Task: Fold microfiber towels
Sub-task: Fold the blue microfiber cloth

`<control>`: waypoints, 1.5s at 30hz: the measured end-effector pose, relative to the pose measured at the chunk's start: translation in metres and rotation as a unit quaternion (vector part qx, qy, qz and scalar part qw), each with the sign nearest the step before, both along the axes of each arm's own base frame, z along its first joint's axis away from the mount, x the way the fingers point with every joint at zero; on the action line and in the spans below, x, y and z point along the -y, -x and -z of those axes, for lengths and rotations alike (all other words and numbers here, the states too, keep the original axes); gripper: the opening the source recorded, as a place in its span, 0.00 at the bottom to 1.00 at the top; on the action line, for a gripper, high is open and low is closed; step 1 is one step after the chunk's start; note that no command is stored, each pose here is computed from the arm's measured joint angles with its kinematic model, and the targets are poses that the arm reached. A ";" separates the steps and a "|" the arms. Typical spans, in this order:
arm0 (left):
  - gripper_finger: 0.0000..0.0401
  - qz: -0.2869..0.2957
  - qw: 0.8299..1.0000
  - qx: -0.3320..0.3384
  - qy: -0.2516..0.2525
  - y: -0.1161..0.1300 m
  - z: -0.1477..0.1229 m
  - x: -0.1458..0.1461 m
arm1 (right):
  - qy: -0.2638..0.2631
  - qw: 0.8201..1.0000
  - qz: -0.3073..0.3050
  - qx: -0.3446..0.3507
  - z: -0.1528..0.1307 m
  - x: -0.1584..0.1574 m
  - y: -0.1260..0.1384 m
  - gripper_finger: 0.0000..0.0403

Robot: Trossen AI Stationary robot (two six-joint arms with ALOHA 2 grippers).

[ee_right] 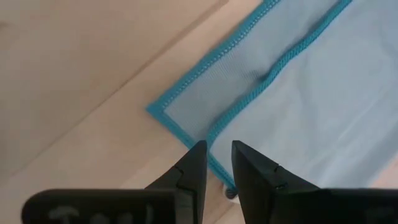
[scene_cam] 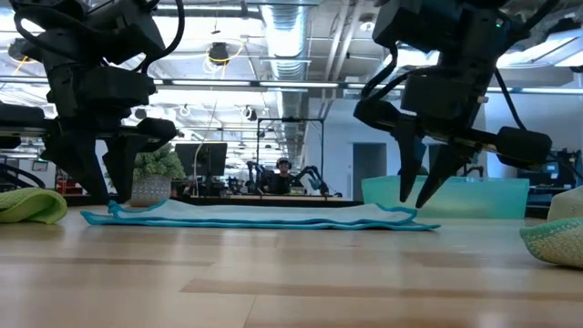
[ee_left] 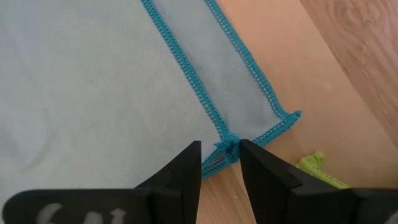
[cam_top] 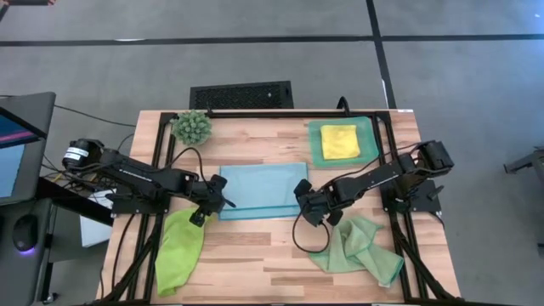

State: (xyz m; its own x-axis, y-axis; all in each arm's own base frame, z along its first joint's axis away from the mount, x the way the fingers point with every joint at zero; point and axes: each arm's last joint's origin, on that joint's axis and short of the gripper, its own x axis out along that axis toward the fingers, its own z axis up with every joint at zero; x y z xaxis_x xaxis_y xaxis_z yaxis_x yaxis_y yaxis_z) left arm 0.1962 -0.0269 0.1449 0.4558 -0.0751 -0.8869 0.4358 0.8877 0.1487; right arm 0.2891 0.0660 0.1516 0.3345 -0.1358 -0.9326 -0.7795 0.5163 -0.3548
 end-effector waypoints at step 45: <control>0.01 -0.057 0.998 0.012 -0.003 0.000 -0.003 -0.002 | 0.012 0.999 0.042 0.010 0.006 0.004 -0.003 0.01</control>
State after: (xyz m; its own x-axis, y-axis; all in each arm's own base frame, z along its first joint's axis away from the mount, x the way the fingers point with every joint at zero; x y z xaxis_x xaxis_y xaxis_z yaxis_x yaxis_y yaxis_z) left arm 0.1964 -0.0251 0.1478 0.4825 -0.0169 -0.8757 0.3280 0.9305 0.1628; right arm 0.2917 0.0616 0.1458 0.3398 -0.1859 -0.9220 -0.7264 0.5709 -0.3828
